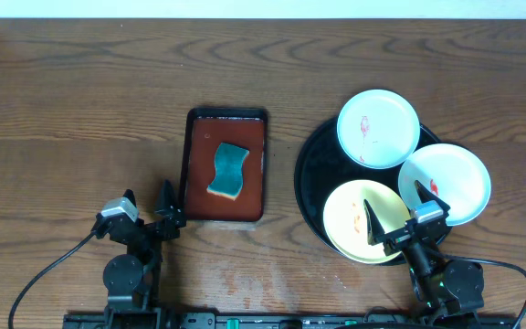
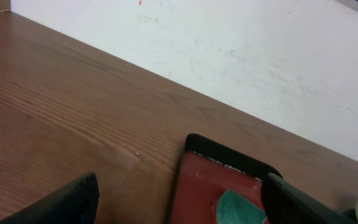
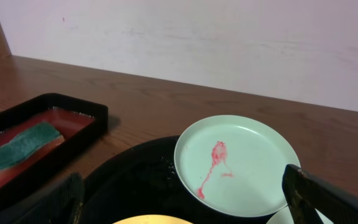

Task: Clean dirty plates on tray and stack at the side

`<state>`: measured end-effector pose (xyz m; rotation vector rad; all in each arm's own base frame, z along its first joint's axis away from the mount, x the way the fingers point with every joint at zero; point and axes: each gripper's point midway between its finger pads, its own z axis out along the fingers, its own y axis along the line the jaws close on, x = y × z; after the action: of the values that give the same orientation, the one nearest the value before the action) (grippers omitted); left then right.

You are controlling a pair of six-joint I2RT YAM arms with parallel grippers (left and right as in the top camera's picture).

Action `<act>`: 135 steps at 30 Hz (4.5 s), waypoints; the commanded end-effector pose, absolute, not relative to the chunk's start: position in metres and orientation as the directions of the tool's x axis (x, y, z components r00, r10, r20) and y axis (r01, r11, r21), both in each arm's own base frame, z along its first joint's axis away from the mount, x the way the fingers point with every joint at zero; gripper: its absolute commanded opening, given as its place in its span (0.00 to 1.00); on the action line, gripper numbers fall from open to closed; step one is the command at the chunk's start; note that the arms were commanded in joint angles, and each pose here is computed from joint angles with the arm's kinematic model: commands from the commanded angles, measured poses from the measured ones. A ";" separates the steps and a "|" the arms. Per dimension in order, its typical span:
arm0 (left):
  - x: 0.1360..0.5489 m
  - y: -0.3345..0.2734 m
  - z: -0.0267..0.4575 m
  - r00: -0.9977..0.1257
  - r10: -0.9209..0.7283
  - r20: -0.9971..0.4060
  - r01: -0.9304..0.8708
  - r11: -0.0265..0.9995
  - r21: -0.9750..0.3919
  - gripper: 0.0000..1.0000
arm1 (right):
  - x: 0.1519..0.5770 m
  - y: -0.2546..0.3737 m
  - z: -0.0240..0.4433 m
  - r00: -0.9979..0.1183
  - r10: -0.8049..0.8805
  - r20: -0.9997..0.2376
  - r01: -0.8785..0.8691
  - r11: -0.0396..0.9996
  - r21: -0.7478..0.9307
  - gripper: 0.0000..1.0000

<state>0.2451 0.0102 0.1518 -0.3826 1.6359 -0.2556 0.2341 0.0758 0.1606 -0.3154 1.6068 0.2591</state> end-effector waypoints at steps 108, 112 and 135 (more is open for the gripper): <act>0.333 -0.117 0.021 -0.997 -0.014 -0.079 -0.009 0.998 -0.067 0.08 | 0.228 0.030 0.072 -0.968 0.250 -0.025 0.230 0.922 0.312 0.65; 0.337 -0.118 0.051 -0.989 0.005 -0.150 0.018 0.996 -0.087 0.08 | 0.223 0.004 0.048 -0.936 0.350 0.029 0.350 0.925 0.147 0.62; 0.327 -0.134 0.131 -0.951 -0.004 -0.308 0.072 0.969 -0.236 0.07 | 0.280 0.021 0.005 -0.931 0.354 -0.094 0.314 0.904 0.290 0.01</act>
<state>0.3286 -0.1217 0.1203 0.0148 2.8243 -0.2418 0.2725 0.0155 0.0039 0.5271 2.9481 0.3795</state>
